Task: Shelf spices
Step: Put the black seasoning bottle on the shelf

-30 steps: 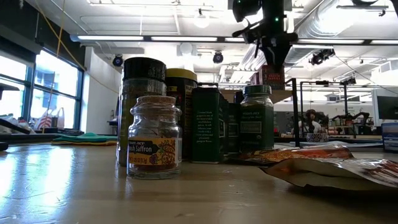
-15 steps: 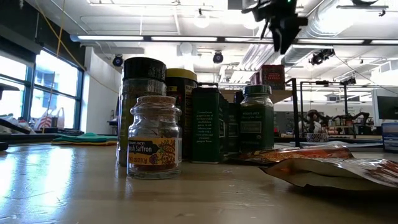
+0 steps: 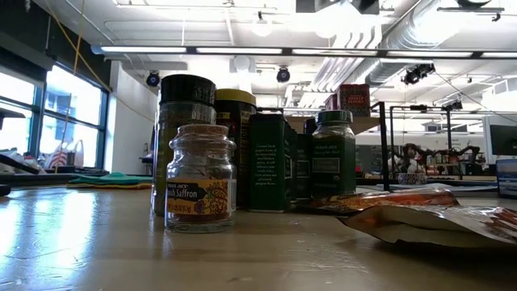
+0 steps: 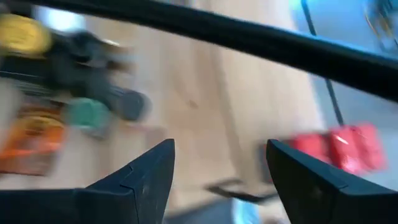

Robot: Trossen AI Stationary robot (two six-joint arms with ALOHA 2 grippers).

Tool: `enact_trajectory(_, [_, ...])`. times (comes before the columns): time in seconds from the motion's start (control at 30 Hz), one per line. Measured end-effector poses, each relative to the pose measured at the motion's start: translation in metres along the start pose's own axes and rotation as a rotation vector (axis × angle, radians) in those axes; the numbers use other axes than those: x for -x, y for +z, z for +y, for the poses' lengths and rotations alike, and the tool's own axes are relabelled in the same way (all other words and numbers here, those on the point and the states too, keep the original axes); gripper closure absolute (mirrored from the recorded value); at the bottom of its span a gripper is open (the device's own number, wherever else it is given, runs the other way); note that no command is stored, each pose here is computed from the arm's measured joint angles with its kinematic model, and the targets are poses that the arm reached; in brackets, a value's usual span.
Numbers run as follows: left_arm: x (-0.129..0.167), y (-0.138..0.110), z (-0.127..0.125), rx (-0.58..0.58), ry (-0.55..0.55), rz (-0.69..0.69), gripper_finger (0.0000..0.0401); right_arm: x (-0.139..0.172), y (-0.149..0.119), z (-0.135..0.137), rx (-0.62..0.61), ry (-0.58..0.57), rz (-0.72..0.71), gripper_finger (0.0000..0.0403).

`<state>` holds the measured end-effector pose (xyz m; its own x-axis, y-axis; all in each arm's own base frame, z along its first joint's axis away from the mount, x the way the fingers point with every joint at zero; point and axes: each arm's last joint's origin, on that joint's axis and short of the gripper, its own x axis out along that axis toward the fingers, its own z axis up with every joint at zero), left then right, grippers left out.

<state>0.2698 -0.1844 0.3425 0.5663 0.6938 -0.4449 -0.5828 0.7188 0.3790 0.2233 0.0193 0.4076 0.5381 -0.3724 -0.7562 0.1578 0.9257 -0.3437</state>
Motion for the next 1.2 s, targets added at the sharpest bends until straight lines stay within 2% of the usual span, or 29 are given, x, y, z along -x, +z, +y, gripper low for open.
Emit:
enact_trajectory(0.13, [-0.01,0.007,0.01,-0.028,0.024,0.021,0.0401,-0.003,-0.018,0.054,-0.004,0.117,-0.111,0.0155])
enact_trajectory(0.3, [-0.024,0.011,0.01,-0.072,0.022,0.071,0.0401,-0.024,-0.044,0.119,0.047,0.346,-0.154,0.0155])
enact_trajectory(0.4, [-0.039,0.0,0.006,-0.139,0.025,0.089,0.0401,-0.043,-0.059,0.148,0.08,0.437,-0.179,0.0155])
enact_trajectory(0.5, [-0.058,-0.02,0.009,-0.129,0.004,0.168,0.0401,-0.055,-0.068,0.159,0.084,0.424,-0.165,0.0155])
enact_trajectory(0.67, [-0.078,-0.05,0.023,-0.032,-0.039,0.183,0.0401,-0.066,-0.063,0.138,0.106,0.295,-0.143,0.0155])
enact_trajectory(0.8, [-0.087,-0.057,0.039,0.028,-0.08,0.124,0.0401,-0.079,-0.047,0.112,0.165,0.235,-0.177,0.0155])
enact_trajectory(0.87, [-0.093,-0.057,0.044,0.03,-0.114,0.096,0.0401,-0.093,-0.041,0.096,0.153,0.214,-0.182,0.0155])
enact_trajectory(0.93, [-0.098,-0.052,0.049,0.039,-0.165,0.067,0.0401,-0.108,-0.035,0.074,0.079,0.196,-0.195,0.0155])
enact_trajectory(1.07, [-0.106,-0.04,0.05,0.138,-0.323,0.008,0.0401,-0.129,-0.029,0.026,-0.083,0.213,-0.215,0.0155])
enact_trajectory(1.13, [-0.107,-0.037,0.047,0.144,-0.372,-0.022,0.0401,-0.133,-0.026,0.012,-0.155,0.25,-0.249,0.0155])
enact_trajectory(1.2, [-0.106,-0.034,0.045,0.134,-0.393,-0.053,0.0401,-0.134,-0.025,0.009,-0.179,0.295,-0.27,0.0155])
